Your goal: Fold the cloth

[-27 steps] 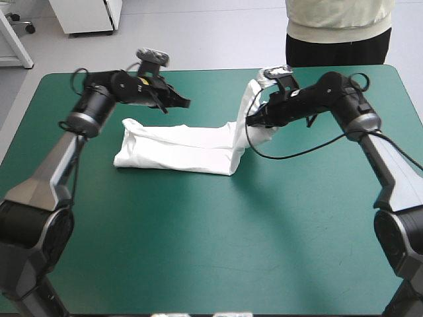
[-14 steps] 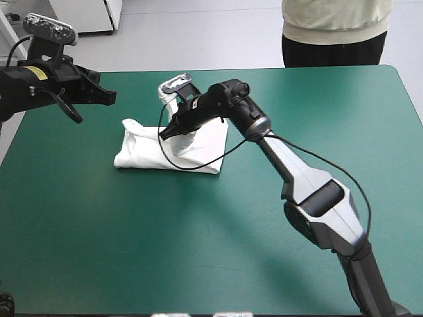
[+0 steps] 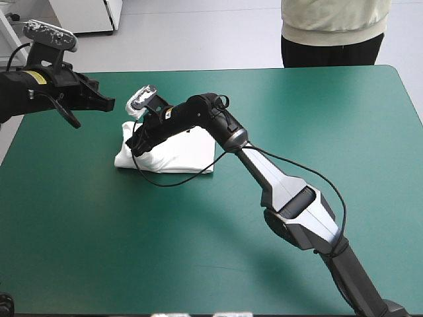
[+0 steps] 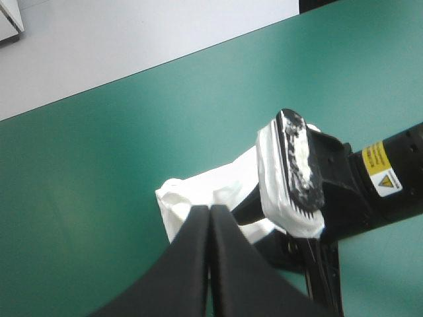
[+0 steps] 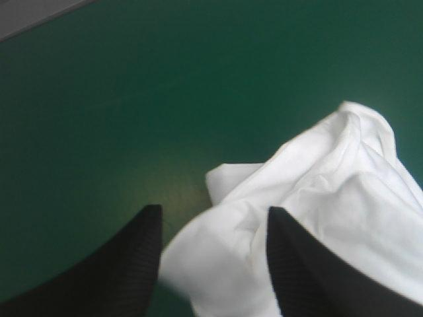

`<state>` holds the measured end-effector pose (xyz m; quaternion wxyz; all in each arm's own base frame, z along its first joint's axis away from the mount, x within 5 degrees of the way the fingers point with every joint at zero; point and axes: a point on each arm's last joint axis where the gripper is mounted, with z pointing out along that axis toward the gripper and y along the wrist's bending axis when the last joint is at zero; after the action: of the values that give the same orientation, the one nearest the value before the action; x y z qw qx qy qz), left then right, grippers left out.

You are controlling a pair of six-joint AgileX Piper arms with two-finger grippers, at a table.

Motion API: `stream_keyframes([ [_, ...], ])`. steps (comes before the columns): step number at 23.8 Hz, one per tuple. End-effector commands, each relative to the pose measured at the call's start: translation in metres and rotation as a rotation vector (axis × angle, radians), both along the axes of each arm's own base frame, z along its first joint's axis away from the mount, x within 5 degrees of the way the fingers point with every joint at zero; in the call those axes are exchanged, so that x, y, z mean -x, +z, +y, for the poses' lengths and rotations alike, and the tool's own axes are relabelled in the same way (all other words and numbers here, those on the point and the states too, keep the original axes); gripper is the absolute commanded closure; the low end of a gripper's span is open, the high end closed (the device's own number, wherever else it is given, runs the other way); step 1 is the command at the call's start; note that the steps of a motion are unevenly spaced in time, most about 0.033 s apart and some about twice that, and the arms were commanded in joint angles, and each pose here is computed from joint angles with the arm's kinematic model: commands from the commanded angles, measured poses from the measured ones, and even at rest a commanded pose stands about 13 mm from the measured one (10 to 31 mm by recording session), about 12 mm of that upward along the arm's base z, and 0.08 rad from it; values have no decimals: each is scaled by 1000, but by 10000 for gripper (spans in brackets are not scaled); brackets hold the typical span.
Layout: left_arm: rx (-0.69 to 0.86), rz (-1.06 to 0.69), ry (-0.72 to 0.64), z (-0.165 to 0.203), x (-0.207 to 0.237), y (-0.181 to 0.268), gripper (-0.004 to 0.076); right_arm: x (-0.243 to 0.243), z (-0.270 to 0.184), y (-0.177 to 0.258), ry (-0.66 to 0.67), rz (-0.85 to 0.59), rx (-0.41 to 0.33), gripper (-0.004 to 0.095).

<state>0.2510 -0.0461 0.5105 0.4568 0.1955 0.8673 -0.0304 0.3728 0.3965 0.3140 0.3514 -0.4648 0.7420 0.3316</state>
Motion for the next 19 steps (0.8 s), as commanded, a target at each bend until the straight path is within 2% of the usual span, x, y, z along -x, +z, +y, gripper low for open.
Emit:
stream_keyframes([
  [1,34,-92,5,0,8,15,733,9,-12,50,-41,-84,-95,254],
  [3,34,-92,5,0,8,15,733,6,-23,50,-89,-65,-13,328],
  [5,32,-92,7,1,8,15,733,1,-42,45,-114,17,87,406],
  [6,33,-94,7,0,6,14,733,-7,-60,40,-154,111,138,425],
  [8,34,-90,6,0,4,14,733,-24,-86,39,-219,231,92,459],
  [9,35,-83,5,0,3,13,733,-27,-94,42,-226,236,85,480],
  [11,21,-70,9,1,3,11,733,-33,-112,39,-252,254,111,522],
  [16,31,-60,1,-1,0,9,733,-35,-146,14,-289,346,210,522],
  [19,35,-56,-1,-2,-3,7,733,-34,-151,-10,-299,402,209,520],
])
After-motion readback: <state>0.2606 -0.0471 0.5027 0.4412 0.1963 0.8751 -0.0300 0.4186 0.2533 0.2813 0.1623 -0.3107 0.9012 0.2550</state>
